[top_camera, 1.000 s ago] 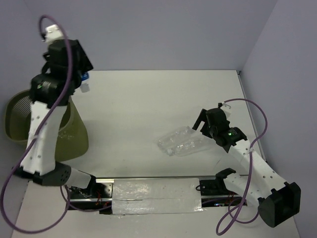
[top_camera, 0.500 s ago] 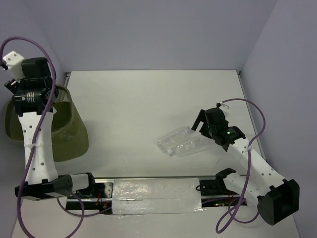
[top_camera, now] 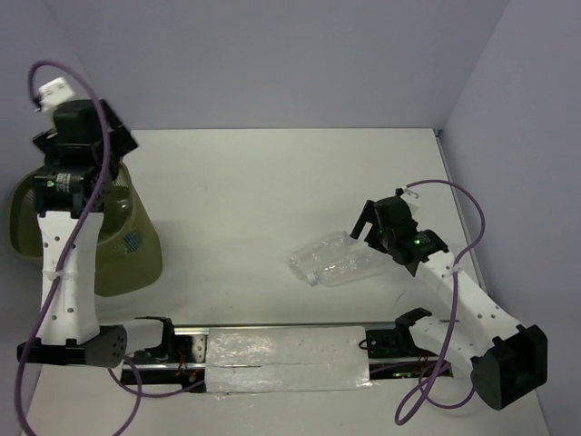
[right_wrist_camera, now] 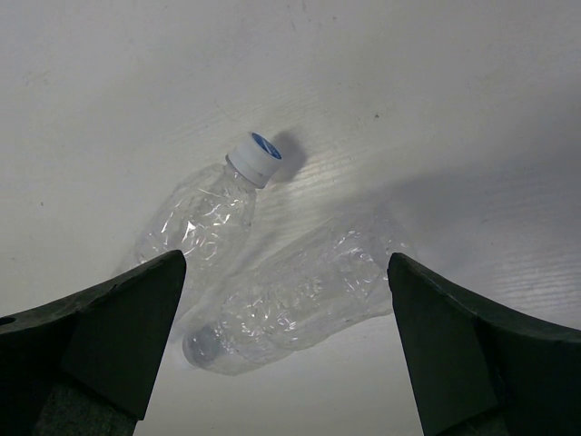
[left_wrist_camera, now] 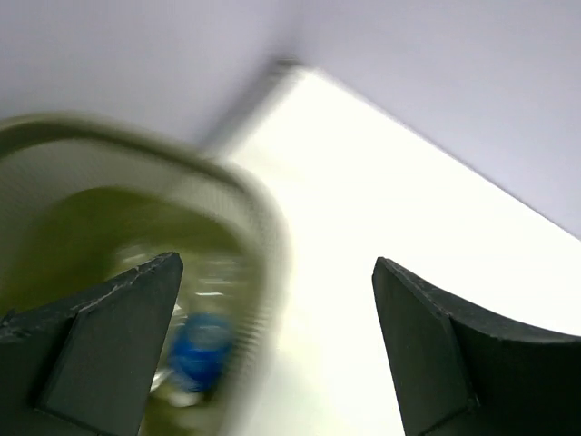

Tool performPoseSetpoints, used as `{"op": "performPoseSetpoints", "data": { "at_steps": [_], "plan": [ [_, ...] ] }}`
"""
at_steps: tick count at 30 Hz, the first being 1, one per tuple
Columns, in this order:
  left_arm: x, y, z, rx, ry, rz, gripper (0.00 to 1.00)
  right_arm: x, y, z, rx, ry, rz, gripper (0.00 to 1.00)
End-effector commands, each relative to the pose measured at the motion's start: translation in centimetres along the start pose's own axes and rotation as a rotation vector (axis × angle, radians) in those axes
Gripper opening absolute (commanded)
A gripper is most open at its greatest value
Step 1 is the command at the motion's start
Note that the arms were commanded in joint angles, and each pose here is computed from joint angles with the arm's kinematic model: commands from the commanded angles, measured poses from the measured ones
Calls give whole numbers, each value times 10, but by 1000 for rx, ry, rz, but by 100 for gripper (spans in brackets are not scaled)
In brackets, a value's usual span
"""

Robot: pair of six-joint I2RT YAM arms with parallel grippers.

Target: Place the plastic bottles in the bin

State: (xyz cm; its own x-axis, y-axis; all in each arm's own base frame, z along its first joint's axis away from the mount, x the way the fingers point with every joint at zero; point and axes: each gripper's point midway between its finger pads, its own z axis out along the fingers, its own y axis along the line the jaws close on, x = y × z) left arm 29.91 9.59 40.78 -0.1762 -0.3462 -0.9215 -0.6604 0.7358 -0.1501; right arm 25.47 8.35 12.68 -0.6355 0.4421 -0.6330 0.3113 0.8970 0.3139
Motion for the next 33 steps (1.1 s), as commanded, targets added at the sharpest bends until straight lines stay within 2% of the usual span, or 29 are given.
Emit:
{"op": "performPoseSetpoints", "data": {
  "at_steps": [1,2,4,5,7,11,15,17,21,24,25,28,29,33],
  "plan": [
    [3,-76,-41,262,-5,133,99,-23,8,-7,-3,-74,8,100],
    [17,-96,-43,299,32,172,99,-26,4,-8,17,-92,9,100],
    [58,-139,-73,446,106,284,99,-34,2,-15,22,-121,18,100],
    [93,-166,-91,522,155,363,99,-38,0,-19,29,-142,27,100],
    [141,-195,-104,585,222,464,98,-43,-2,-27,20,-168,41,100],
    [215,-232,-140,724,331,589,99,-42,-9,-38,12,-196,66,100],
    [273,-258,-170,930,479,626,99,-26,-17,-42,14,-151,76,100],
    [299,-264,-177,961,505,675,99,-11,-30,-41,61,-110,118,100],
    [317,-261,-166,884,508,719,99,11,-52,-42,137,-80,270,100],
    [318,-257,-160,849,498,717,99,36,-43,-35,67,-11,429,100],
    [316,-256,-160,844,495,716,99,48,-32,-33,17,47,507,100],
    [318,-252,-157,823,495,710,99,65,-16,-17,-91,93,633,100],
    [318,-250,-155,813,491,711,99,73,-11,-9,-132,112,649,100],
    [320,-242,-153,797,498,713,99,78,-13,2,-114,118,660,100]
  ]
}}
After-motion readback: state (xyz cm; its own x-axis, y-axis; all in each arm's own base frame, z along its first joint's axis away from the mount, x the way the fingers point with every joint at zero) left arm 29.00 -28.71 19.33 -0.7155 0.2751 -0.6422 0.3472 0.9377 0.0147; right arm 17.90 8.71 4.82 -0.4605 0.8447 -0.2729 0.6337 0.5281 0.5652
